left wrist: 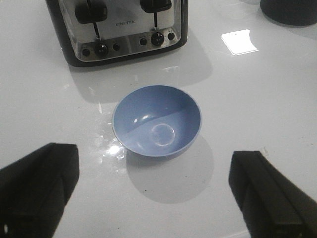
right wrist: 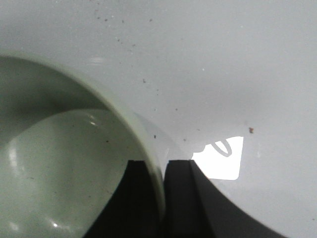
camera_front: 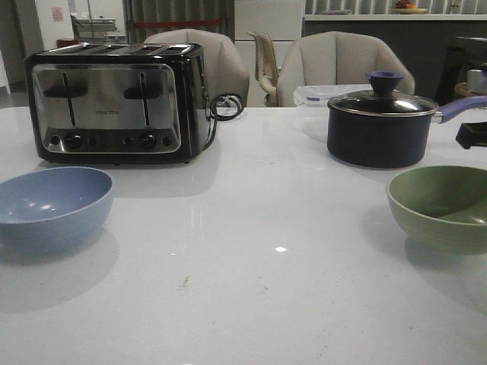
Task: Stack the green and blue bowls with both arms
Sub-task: 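Slide the green bowl with the right gripper to the table center, release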
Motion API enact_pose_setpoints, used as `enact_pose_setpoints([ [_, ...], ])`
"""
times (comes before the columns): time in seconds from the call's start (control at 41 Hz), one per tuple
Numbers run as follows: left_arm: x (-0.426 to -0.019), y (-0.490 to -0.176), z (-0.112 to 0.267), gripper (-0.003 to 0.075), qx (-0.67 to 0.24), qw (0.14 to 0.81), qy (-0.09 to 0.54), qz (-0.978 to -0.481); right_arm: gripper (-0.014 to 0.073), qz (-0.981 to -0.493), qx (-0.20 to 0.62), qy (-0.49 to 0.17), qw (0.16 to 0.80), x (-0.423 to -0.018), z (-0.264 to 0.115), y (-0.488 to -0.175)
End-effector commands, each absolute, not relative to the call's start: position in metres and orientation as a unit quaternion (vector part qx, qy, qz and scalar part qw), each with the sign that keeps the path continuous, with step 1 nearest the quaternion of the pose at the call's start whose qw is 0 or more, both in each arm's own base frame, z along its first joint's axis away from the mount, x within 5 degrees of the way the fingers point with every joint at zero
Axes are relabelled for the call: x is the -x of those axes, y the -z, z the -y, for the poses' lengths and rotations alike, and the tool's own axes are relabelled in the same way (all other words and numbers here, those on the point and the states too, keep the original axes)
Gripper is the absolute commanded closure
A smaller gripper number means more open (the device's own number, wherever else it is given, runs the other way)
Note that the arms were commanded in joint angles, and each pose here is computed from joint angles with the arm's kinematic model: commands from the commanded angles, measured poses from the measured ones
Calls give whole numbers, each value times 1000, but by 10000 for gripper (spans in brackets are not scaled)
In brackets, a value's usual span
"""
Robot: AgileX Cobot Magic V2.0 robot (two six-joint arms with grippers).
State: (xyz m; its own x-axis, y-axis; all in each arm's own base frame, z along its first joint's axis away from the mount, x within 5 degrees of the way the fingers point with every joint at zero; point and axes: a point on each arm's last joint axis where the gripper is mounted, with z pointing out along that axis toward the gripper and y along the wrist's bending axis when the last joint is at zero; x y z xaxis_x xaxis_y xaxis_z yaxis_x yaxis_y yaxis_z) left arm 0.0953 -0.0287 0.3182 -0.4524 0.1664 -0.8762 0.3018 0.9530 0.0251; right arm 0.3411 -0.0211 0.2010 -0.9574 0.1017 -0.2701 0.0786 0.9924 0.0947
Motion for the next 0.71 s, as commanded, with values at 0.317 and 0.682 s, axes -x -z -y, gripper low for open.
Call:
enact_pose_setpoints([
  [0.317,-99,-334,31,66,-135,546,79,-823,555,-949,114,-111,274,-344,-90,-295],
  [0.682,-99,-334,31,66,-135,546,79,-823,555,-941,202,-153,223,-340,-186,-240],
])
